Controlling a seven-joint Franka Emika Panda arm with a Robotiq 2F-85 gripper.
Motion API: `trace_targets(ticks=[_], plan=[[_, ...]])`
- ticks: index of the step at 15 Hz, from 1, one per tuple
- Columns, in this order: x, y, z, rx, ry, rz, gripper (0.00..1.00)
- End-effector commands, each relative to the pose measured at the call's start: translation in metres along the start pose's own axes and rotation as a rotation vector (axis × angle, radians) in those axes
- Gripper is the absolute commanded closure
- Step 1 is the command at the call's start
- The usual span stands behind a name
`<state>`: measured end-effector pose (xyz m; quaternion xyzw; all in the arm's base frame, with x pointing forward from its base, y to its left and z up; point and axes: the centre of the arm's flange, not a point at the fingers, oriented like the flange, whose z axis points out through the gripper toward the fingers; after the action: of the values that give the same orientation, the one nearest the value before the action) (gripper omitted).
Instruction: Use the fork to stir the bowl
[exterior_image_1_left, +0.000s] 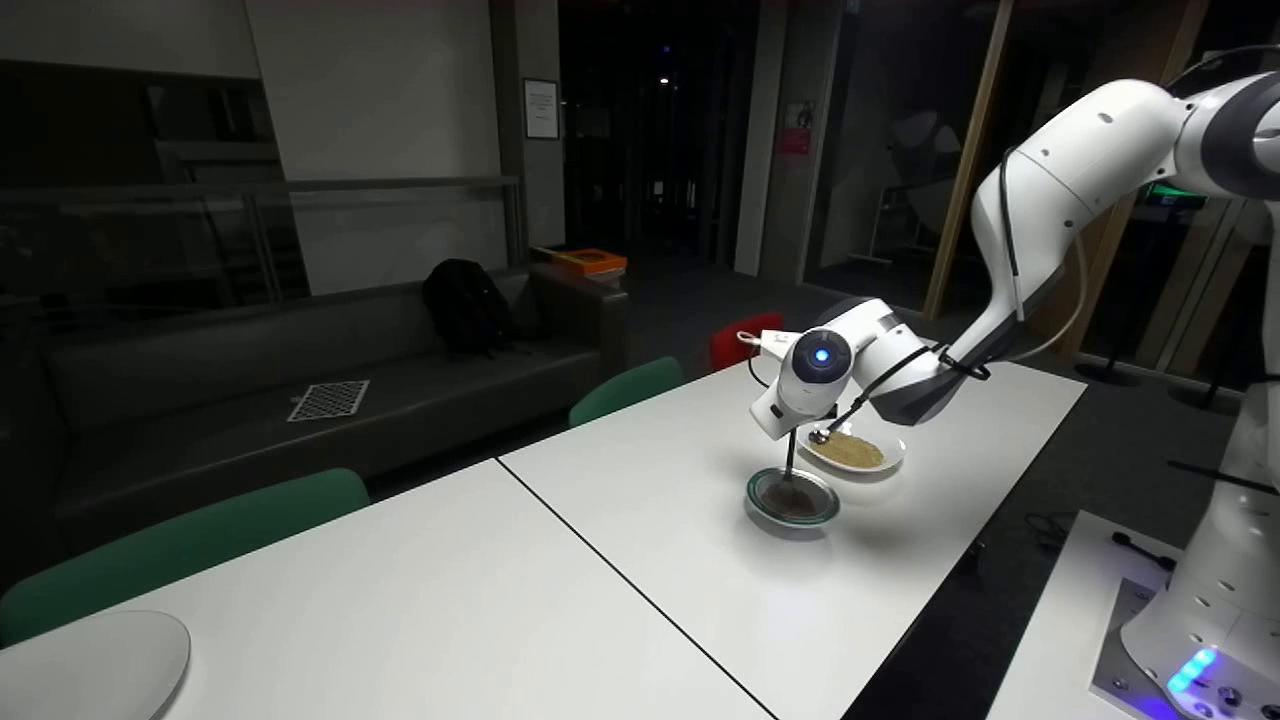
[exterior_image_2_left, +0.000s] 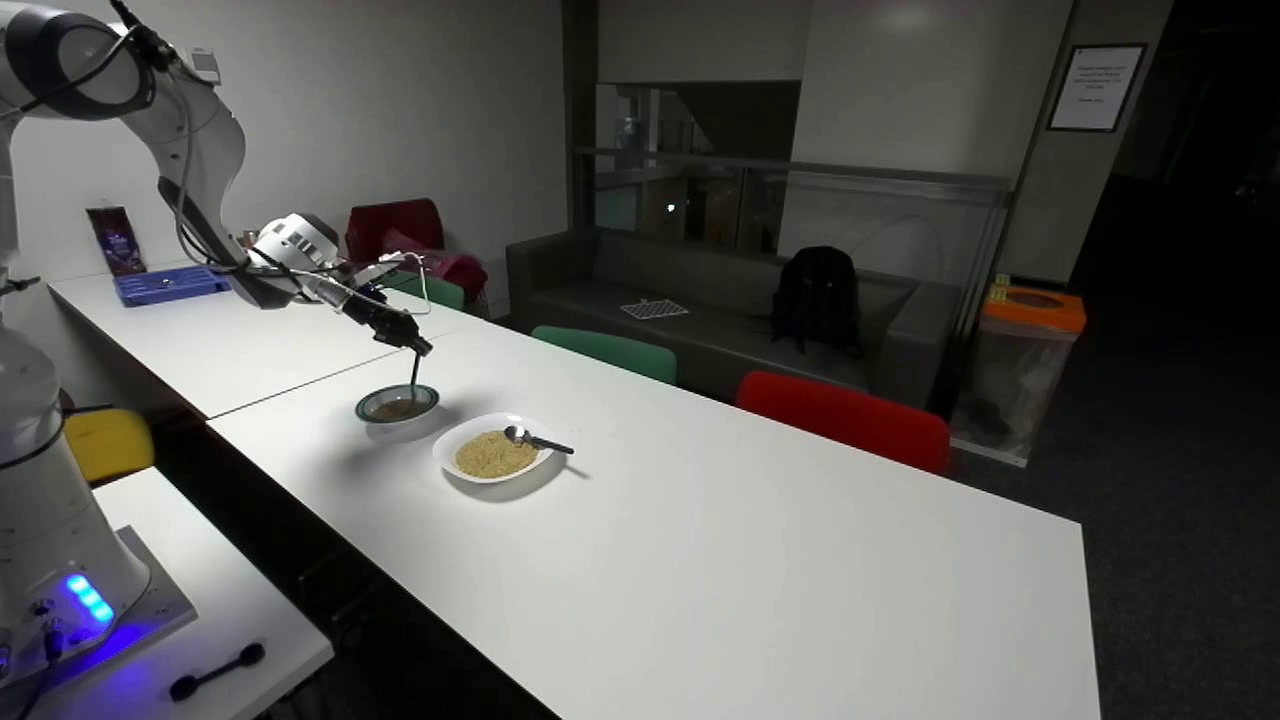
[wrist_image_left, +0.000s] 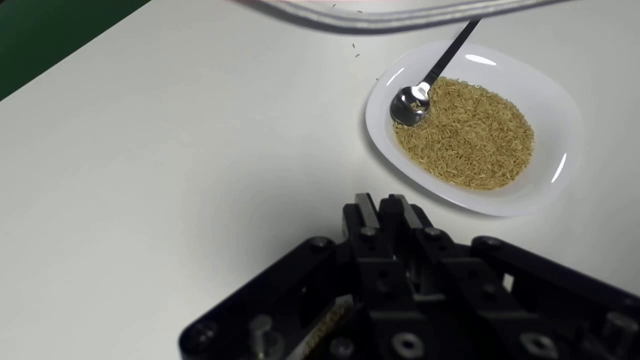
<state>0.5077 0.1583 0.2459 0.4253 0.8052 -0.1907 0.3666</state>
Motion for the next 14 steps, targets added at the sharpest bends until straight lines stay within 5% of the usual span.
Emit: trace_targets(ticks=[1,9,10,14], plan=[[0.0063,0.0042,0.0017,0.004,-0.021,0.011,0.97],[0.0034,0.0015,0.0019,0.002,0.004,-0.004,0.97],[0.0033,0.0015,0.0019,0.002,0.004,-0.005,0.89],[0.0033,0.0015,0.0019,0.002,0.004,-0.005,0.89]])
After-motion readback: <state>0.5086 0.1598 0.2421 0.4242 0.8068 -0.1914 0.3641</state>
